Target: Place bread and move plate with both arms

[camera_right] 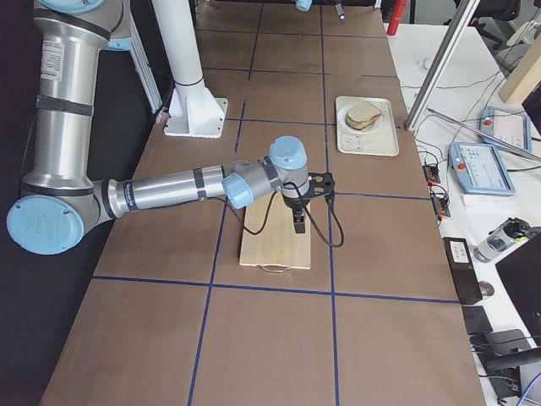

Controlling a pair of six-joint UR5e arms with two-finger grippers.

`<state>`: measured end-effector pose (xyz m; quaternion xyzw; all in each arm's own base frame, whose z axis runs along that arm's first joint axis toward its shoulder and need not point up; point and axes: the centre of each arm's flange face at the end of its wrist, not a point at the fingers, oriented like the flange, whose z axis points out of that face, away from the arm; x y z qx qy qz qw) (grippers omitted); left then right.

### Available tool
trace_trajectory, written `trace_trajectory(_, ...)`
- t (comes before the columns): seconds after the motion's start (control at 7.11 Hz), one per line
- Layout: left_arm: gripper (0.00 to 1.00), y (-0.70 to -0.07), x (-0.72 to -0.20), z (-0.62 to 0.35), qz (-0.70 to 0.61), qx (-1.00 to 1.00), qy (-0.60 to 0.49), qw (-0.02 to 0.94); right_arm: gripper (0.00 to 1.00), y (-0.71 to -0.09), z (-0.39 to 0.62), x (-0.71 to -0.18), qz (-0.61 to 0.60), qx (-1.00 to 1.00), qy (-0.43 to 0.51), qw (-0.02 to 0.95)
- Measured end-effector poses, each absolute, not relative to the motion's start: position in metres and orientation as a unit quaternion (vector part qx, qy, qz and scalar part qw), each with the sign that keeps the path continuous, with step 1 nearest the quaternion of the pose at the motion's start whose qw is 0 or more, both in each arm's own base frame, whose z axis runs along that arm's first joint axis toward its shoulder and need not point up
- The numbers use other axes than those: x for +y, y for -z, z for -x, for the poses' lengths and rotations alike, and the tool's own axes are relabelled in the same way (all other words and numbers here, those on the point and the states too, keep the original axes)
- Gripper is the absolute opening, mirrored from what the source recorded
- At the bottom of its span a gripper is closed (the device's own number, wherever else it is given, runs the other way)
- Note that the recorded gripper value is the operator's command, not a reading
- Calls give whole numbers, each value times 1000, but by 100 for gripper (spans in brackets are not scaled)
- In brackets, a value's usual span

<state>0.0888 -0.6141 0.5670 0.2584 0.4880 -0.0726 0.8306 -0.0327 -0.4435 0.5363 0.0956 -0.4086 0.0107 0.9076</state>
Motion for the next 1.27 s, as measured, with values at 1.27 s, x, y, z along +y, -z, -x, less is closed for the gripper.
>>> trace_trajectory(1.27, 100, -596, -532, 98, 43, 349, -103, 930, 100, -601, -46, -426, -50, -381, 52, 922)
